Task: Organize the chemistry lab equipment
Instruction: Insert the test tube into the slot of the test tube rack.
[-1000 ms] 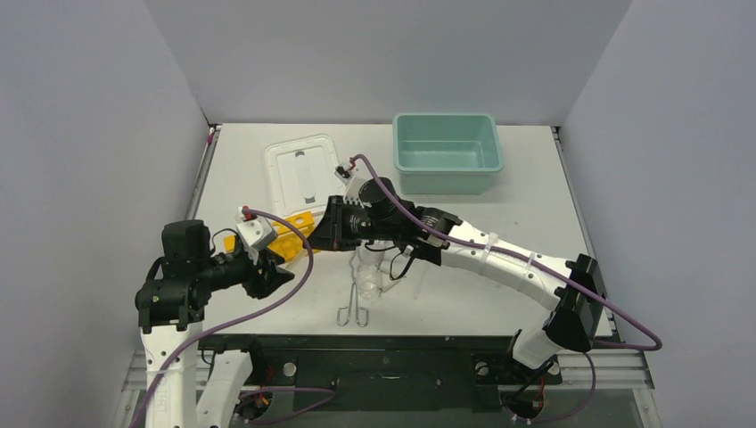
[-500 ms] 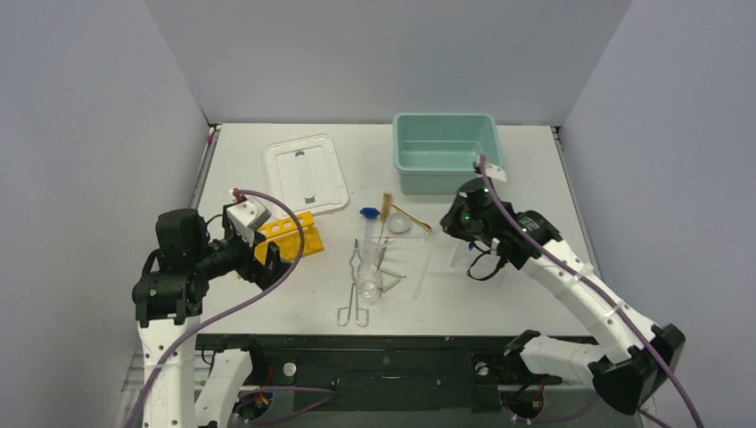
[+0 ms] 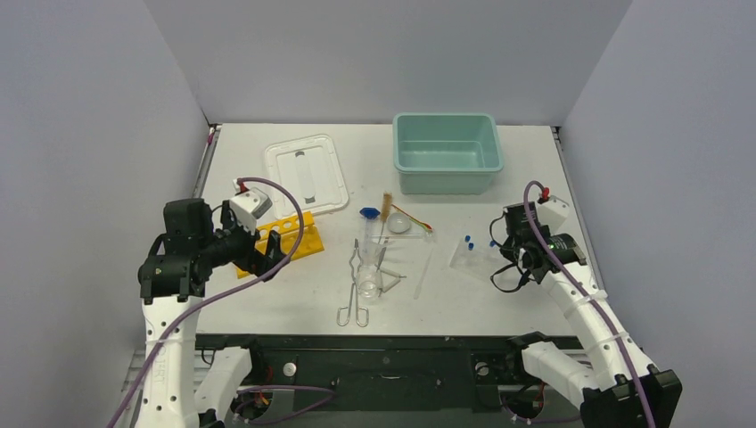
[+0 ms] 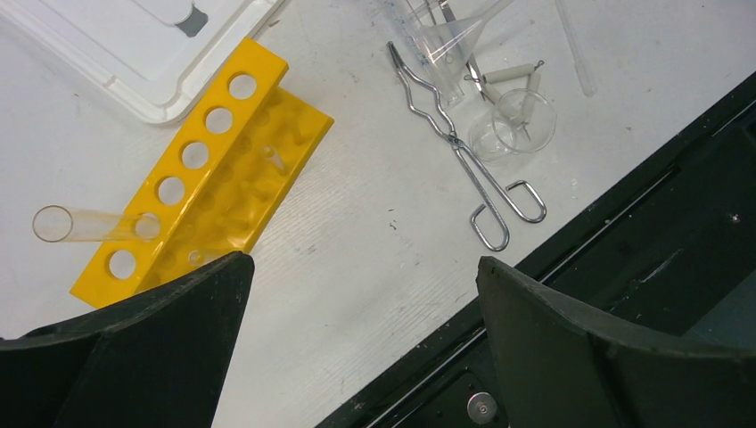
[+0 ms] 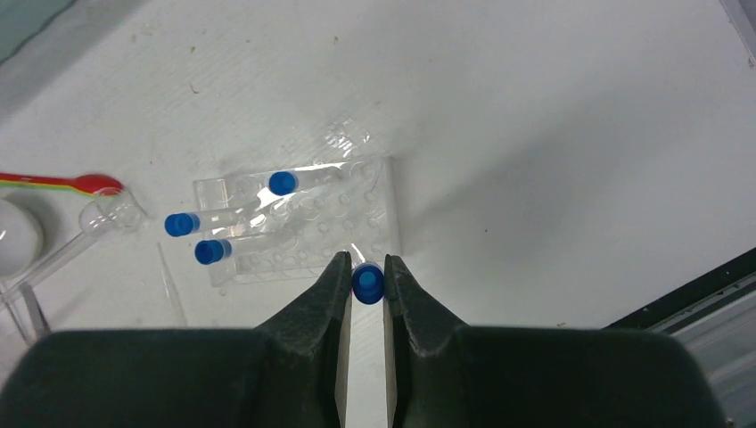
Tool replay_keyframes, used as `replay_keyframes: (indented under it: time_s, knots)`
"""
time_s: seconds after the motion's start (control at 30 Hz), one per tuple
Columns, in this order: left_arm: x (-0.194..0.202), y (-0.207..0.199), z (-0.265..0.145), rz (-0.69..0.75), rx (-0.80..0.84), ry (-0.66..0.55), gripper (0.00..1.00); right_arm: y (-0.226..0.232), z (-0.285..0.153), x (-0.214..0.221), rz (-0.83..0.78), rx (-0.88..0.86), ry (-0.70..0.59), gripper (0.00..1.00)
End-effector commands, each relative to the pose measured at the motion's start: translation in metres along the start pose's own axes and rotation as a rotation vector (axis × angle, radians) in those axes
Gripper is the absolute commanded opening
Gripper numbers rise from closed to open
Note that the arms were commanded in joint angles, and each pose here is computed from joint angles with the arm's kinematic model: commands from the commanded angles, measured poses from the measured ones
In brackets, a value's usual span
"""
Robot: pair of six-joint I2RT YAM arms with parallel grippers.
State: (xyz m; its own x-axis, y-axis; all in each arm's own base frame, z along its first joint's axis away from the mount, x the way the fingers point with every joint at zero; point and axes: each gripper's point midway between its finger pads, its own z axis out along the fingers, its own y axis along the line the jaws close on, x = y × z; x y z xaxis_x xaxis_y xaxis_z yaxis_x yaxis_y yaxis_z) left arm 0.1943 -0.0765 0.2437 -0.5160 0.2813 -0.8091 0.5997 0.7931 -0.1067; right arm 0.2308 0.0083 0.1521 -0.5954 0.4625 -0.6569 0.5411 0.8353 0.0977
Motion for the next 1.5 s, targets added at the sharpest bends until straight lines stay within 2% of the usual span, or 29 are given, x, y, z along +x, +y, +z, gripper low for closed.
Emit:
replay_keyframes:
  time_s: [0.0,0.23,0.6,0.97,1.47]
  knots:
    - [-0.013,0.007,0.0,0.017,-0.023,-0.028,0.97,0.0,0.013,-0.005,0.013,0.023,-0.042,0.0]
    - [-0.01,0.012,0.004,0.008,-0.028,-0.015,0.97,0.013,0.031,0.011,-0.004,0.004,0.004,0.0]
    - [-0.005,0.014,0.005,0.011,-0.046,-0.007,0.97,0.034,0.028,0.012,-0.088,0.014,-0.082,0.0]
    - [-0.001,0.015,0.001,0.027,-0.07,-0.007,0.97,0.029,0.034,0.015,-0.127,0.071,-0.139,0.0]
    - [-0.004,0.015,-0.003,0.039,-0.085,-0.01,0.97,0.034,0.044,0.041,-0.2,0.09,-0.113,0.0]
